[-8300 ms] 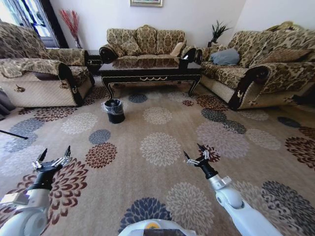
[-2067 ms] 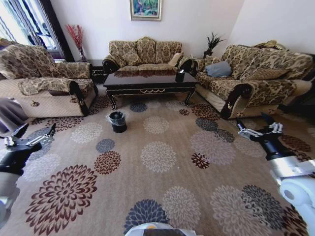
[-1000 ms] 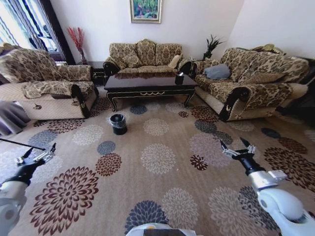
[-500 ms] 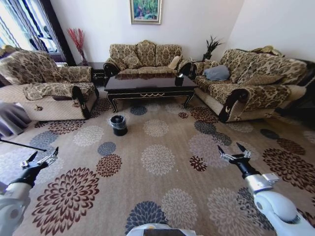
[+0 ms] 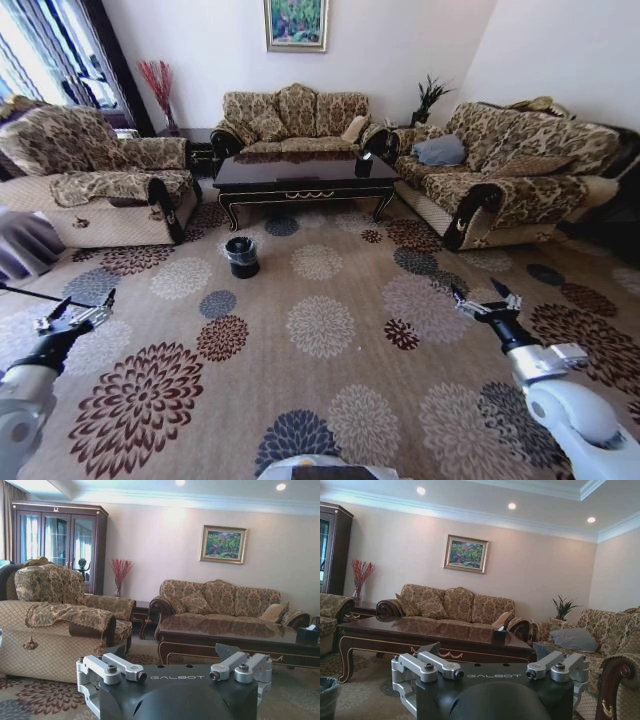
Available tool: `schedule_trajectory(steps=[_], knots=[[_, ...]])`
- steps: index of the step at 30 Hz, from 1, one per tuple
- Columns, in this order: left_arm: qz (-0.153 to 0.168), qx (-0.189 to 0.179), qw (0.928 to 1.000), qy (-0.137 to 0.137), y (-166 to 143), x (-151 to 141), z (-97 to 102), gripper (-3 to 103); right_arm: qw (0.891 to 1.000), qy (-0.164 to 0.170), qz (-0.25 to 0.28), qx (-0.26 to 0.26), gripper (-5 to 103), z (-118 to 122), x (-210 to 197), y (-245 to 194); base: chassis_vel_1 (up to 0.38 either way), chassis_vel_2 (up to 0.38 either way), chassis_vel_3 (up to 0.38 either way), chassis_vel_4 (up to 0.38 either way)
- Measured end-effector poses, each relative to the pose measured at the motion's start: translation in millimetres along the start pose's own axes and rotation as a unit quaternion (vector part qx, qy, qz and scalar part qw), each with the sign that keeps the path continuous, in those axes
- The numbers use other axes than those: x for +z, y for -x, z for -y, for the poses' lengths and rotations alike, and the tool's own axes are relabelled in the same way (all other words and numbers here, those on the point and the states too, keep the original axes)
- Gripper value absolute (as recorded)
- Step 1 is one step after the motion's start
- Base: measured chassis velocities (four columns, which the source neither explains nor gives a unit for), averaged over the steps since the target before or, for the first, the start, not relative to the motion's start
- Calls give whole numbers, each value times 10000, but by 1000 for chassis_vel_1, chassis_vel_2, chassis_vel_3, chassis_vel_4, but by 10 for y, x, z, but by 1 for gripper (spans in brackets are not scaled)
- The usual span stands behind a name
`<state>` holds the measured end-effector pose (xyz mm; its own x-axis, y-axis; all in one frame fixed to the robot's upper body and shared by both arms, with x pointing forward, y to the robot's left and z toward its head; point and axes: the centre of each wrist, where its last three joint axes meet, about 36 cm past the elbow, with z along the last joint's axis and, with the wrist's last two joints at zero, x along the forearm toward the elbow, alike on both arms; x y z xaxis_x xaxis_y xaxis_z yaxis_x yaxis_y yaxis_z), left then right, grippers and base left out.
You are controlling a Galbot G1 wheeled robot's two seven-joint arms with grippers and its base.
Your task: Move to the front of the table and pick up the trash from the floor, then place it into the trash bin.
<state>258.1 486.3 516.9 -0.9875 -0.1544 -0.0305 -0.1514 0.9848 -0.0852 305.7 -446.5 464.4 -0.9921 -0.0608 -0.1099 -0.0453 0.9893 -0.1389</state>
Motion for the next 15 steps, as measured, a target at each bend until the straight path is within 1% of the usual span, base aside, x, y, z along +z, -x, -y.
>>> schedule_trajectory(steps=[11,15], knots=[[83,79,9999,56,-19,-103,67,100,9999,55,115,-93,100,-72,-19,-26,0,0,0,0],[122,195,9997,83,-39,-156,211,100,9993,172,247,-239,100,-256,-106,-25,0,0,0,0]])
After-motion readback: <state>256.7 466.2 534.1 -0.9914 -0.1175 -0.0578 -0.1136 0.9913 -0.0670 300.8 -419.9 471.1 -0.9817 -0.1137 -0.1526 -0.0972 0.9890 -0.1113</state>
